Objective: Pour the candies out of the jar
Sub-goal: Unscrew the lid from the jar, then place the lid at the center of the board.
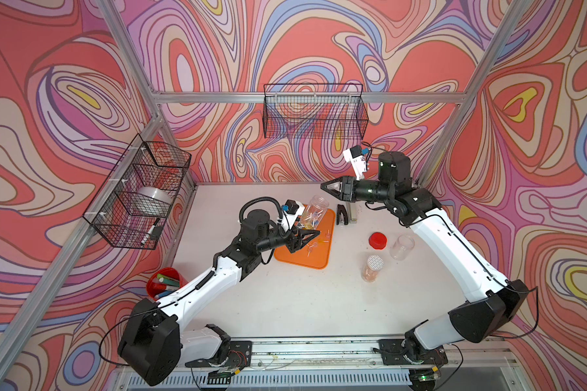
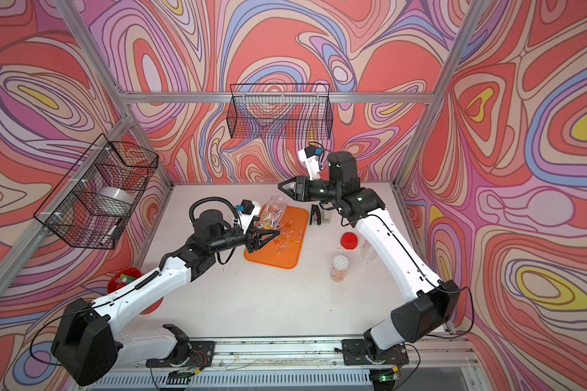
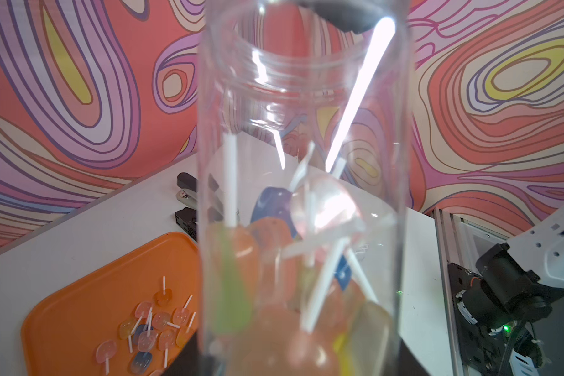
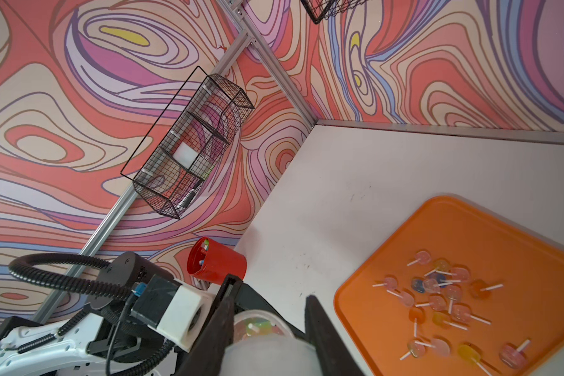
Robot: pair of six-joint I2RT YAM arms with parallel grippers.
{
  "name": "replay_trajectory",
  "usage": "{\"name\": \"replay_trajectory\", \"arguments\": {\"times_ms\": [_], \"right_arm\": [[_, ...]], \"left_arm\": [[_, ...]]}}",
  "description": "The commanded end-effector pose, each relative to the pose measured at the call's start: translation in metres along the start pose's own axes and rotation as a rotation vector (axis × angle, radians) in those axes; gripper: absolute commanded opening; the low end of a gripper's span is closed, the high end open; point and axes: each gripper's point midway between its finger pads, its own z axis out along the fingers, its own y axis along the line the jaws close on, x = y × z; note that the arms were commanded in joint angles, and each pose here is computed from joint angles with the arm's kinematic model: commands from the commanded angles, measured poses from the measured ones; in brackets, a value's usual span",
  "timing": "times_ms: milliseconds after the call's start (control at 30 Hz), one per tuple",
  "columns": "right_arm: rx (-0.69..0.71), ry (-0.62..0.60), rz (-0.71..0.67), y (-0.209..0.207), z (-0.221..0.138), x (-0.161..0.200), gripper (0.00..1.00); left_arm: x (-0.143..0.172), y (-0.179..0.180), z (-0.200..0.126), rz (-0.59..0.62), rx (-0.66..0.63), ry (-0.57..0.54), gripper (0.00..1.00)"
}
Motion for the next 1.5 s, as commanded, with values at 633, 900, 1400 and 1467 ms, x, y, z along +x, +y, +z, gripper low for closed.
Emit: {"name": "replay_trajectory", "arguments": {"times_ms": [633, 900, 1400, 1467], "right_arm": [[0.805, 0.281, 0.117, -0.256, 0.007, 0.143, 0.32], [0.909, 0.422, 0.249, -0.291, 0.002, 0.215, 0.33], [0.995, 0.551, 0.336, -0.311, -0.004, 0.26, 0.46], [0.995, 0.56, 0.341, -0.312, -0.002, 0.261, 0.49]], "left_arm": [[0.025, 0.059, -0.029, -0.082, -0.383, -0.074, 0.0], [0.027, 0.063, -0.026, -0.084, -0.395, -0.056, 0.0], [0.036, 0.071, -0.017, -0.103, -0.408, -0.003, 0.0], [0.037, 0.071, -0.017, -0.105, -0.409, 0.0, 0.0]]}}
